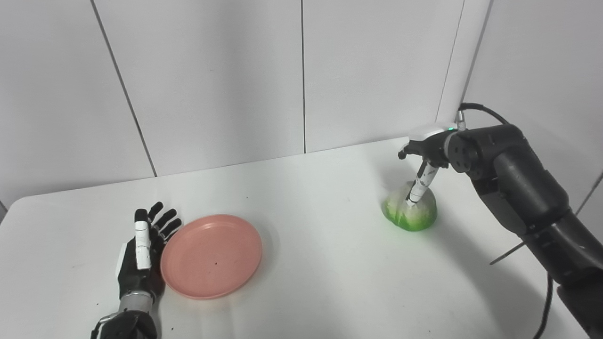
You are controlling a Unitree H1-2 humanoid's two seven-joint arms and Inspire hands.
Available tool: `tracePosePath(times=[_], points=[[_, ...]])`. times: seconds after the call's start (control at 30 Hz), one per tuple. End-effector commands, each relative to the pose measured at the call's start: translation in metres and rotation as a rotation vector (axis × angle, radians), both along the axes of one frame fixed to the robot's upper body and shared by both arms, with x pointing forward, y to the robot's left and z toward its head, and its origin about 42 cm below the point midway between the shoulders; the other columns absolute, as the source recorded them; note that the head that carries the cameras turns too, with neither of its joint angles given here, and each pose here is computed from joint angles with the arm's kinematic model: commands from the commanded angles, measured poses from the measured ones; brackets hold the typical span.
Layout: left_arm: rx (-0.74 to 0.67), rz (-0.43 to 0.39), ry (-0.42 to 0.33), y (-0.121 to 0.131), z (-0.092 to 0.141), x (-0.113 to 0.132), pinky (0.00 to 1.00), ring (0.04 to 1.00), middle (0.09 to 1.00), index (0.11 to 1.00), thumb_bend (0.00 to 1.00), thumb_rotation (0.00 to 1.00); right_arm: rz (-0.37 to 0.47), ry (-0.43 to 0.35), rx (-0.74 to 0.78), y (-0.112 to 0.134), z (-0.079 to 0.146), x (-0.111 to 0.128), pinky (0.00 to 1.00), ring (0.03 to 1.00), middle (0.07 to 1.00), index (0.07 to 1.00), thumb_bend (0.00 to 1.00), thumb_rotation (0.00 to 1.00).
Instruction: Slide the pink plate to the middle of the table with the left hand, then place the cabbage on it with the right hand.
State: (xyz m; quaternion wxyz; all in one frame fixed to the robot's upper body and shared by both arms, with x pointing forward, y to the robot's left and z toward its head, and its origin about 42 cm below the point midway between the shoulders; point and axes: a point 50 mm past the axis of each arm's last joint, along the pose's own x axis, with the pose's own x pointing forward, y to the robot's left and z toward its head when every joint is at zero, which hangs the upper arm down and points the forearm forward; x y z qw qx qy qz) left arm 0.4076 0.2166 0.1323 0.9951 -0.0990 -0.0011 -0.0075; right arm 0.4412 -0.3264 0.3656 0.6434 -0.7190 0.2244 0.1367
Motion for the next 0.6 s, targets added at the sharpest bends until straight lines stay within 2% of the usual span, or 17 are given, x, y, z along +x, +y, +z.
tracePosePath(times=[0.0,0.23,0.4,0.57], points=[[0.007,-0.004,-0.049,0.0,0.017,0.008,0.82,0.831,0.843,0.875,0.91,0.96,-0.005,-0.075,-0.004,-0.008,0.026,0.002,0.61,0.831,0.97,0.9,1.0,0.37],[0.001,-0.007,-0.047,-0.002,0.017,0.008,0.83,0.832,0.85,0.885,0.92,0.95,-0.007,-0.028,0.054,-0.011,0.015,0.006,0.61,0.84,0.983,0.909,1.0,0.34],[0.004,-0.009,-0.037,-0.003,0.016,0.008,0.83,0.838,0.848,0.881,0.93,0.95,0.002,-0.012,0.044,-0.01,0.009,0.008,0.64,0.869,0.99,0.902,1.0,0.3],[0.003,-0.007,-0.034,-0.005,0.014,0.007,0.82,0.84,0.845,0.876,0.93,0.95,-0.004,0.015,0.028,-0.011,-0.001,0.011,0.65,0.857,0.976,0.895,1.0,0.3]])
